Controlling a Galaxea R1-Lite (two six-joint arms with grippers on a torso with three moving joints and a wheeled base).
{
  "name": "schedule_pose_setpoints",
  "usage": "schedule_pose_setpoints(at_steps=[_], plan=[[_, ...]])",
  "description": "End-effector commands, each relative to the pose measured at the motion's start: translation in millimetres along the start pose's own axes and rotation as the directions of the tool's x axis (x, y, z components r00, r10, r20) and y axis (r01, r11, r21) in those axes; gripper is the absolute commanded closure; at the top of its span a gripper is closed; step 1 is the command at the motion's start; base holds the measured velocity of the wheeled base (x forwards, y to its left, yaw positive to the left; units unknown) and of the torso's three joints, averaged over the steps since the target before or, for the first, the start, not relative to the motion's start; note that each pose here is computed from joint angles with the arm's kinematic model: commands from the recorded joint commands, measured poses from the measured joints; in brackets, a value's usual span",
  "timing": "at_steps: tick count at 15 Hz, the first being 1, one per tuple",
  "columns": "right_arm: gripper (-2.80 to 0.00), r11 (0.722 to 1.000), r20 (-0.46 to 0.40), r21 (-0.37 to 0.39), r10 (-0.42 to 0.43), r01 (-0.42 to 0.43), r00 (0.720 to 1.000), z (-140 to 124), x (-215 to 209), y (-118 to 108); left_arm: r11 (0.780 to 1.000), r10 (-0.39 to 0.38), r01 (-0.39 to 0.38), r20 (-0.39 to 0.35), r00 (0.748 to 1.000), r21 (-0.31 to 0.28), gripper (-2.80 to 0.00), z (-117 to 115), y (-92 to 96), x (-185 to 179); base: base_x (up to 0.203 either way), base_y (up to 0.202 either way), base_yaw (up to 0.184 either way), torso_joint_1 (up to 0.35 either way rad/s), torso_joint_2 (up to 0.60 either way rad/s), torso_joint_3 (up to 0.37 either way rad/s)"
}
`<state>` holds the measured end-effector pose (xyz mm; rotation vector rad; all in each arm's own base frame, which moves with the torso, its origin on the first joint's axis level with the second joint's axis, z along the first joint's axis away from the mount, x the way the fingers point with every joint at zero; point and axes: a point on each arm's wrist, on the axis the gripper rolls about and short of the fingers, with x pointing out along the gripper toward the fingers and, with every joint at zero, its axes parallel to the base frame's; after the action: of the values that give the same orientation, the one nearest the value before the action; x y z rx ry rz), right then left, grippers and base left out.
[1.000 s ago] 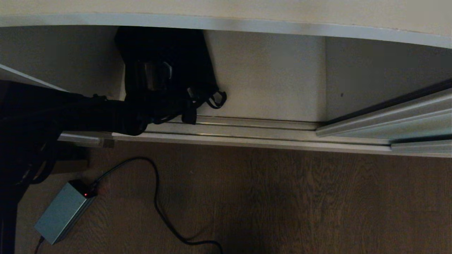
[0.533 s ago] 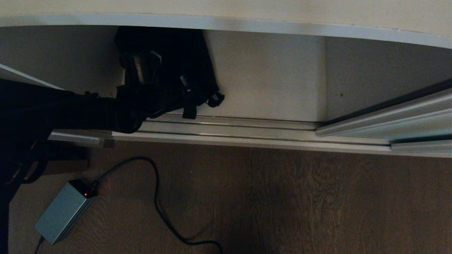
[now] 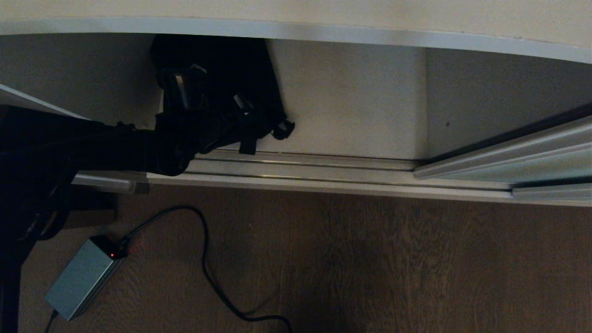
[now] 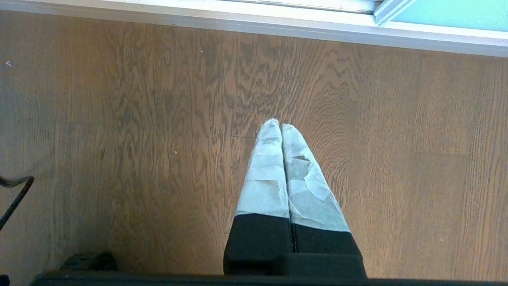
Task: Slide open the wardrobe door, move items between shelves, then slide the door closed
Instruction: Place the bag on the lower shelf
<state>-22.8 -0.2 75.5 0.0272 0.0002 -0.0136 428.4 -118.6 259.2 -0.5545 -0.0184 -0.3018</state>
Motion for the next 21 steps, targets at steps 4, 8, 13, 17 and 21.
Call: schedule_pose_setpoints(at_steps=[4, 8, 13, 17, 21], plan=[[0.0, 1.0, 0.003, 0.0, 0.0, 0.0, 1.0, 0, 0, 0, 1.0, -0.015, 0.016, -0.026, 1.0, 0.016, -2.8, -6, 6.5, 7, 0.0, 0.0, 0.0, 0.0, 0.0, 0.0], [0.0, 1.0, 0.002, 0.0, 0.0, 0.0, 1.0, -1, 0, 0, 0.995, 0.022, -0.013, -0.095, 0.995, 0.098, -2.8, -5, 22.7, 14, 0.0, 0.0, 0.0, 0.0, 0.0, 0.0], [0.0, 1.0, 0.001, 0.0, 0.0, 0.0, 1.0, 0, 0, 0, 0.999, -0.047, 0.047, -0.207, 0.977, -0.004, -2.8, 4, 25.2, 7, 0.0, 0.0, 0.0, 0.0, 0.0, 0.0], [0.0, 1.0, 0.003, 0.0, 0.0, 0.0, 1.0, 0, 0, 0, 0.981, -0.153, 0.118, -0.238, 0.959, -0.154, -2.8, 17, 28.7, 5, 0.0, 0.0, 0.0, 0.0, 0.0, 0.0], [0.0, 1.0, 0.003, 0.0, 0.0, 0.0, 1.0, 0, 0, 0, 0.96, -0.225, 0.161, -0.289, 0.93, -0.231, -2.8, 20, 33.5, 3, 0.0, 0.0, 0.0, 0.0, 0.0, 0.0]])
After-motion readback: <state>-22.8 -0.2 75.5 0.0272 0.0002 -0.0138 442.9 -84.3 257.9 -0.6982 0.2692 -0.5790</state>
